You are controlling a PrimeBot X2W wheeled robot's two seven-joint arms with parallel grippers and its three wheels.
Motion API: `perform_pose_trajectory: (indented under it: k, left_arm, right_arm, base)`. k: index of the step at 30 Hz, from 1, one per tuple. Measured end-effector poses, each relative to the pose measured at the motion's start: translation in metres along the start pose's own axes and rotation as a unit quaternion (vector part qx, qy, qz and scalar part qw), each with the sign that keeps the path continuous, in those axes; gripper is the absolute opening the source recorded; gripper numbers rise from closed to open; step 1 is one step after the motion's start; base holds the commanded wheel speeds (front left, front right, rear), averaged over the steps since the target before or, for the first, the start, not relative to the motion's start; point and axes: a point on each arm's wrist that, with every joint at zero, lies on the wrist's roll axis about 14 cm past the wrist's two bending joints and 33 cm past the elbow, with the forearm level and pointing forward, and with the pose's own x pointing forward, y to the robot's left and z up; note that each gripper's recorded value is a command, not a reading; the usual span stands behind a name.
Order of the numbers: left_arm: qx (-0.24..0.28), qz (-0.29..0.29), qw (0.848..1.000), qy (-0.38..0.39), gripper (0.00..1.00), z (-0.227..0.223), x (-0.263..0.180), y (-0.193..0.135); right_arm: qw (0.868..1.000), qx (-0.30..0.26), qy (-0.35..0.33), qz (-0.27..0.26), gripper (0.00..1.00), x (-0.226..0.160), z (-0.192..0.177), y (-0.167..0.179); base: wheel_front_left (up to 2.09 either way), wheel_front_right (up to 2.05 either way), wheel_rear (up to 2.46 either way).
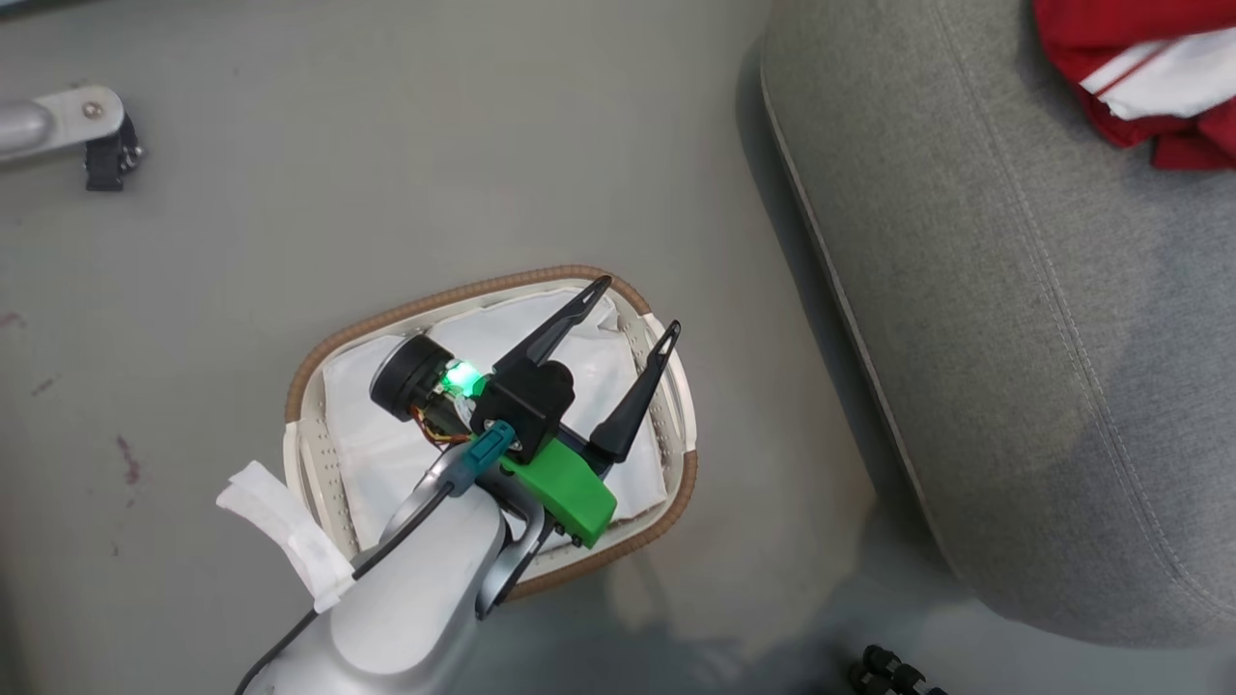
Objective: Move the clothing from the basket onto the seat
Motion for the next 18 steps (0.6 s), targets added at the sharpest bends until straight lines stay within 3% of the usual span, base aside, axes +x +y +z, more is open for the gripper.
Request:
perform_pose_trajectory:
  k: [6, 15, 17, 18]
  left_arm:
    - [-0.008, -0.011, 1.0, 0.016, 1.0, -0.018, 0.003, 0.001]
    - [-0.006, -0.017, 1.0, 0.016, 1.0, -0.018, 0.008, -0.001]
    - [-0.006, -0.014, 1.0, 0.014, 1.0, -0.015, 0.007, 0.0]
    - [-0.005, -0.012, 1.0, 0.012, 1.0, -0.014, 0.007, 0.001]
  right_arm:
    - [0.994, 0.012, 0.104, 0.01, 0.0, -0.051, -0.081, 0.024]
    - [0.983, 0.014, 0.183, 0.016, 0.0, -0.108, -0.126, 0.032]
    - [0.981, 0.016, 0.191, 0.016, 0.44, -0.117, -0.129, 0.032]
    - [0.981, 0.016, 0.195, 0.017, 0.85, -0.121, -0.13, 0.032]
  base:
    - [0.0, 0.0, 0.0]
    - [0.0, 0.0, 0.0]
    - [0.0, 0.0, 0.0]
    - [0.0, 0.0, 0.0]
